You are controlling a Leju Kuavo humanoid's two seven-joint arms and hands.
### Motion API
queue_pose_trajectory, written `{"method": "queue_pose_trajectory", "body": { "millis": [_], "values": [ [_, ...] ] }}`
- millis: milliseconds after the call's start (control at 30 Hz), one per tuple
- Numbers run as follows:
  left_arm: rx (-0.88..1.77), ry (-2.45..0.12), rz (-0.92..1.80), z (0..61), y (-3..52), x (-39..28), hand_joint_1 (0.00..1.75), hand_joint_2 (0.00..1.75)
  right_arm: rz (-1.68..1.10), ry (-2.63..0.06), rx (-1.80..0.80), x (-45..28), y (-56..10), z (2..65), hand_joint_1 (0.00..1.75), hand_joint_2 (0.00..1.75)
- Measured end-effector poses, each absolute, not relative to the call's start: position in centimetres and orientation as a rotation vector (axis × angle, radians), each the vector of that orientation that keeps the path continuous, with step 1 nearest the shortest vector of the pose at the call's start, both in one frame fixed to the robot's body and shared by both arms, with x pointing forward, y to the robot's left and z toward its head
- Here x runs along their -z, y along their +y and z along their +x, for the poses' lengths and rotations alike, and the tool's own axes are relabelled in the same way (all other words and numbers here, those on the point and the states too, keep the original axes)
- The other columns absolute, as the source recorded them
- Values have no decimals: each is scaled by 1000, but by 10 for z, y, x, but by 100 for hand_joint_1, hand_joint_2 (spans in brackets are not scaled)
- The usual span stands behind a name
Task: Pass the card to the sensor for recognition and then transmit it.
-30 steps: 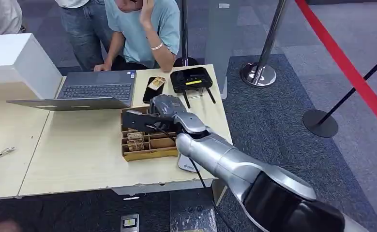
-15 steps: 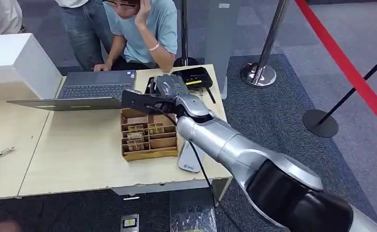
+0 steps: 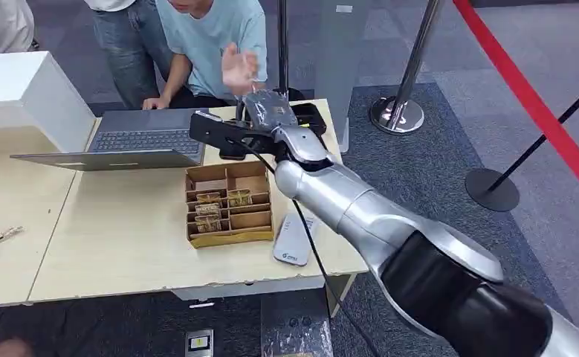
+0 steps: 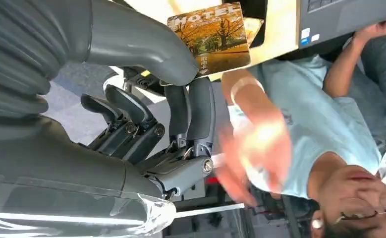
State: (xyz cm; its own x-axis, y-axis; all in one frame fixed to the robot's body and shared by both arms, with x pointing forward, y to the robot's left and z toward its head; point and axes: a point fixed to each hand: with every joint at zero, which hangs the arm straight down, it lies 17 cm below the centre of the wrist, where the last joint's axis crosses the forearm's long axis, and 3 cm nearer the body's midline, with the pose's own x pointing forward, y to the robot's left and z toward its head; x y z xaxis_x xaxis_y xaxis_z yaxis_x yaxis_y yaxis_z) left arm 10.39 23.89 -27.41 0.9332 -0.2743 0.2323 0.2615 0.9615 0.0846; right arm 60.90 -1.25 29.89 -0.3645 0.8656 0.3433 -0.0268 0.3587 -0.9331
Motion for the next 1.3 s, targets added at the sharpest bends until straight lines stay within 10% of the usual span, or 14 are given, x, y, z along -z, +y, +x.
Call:
{"method": "queue_pose_trajectory", "body": {
  "millis": [933, 967, 1000, 1067, 1300],
  "values": [
    [271, -250, 51, 105, 239, 274, 0, 175, -896, -1620, -1167, -323, -34, 627, 175, 175],
    [271, -252, 50, 105, 238, 274, 0, 175, -895, -1617, -1167, -321, -35, 627, 112, 175],
    [270, -253, 49, 105, 238, 274, 0, 175, -894, -1613, -1167, -318, -35, 627, 112, 175],
    [268, -253, 49, 105, 238, 274, 0, 175, -893, -1605, -1167, -313, -37, 627, 16, 175],
    [267, -241, 45, 103, 236, 274, 0, 175, -906, -1572, -1173, -298, -46, 627, 0, 175]
  ]
}}
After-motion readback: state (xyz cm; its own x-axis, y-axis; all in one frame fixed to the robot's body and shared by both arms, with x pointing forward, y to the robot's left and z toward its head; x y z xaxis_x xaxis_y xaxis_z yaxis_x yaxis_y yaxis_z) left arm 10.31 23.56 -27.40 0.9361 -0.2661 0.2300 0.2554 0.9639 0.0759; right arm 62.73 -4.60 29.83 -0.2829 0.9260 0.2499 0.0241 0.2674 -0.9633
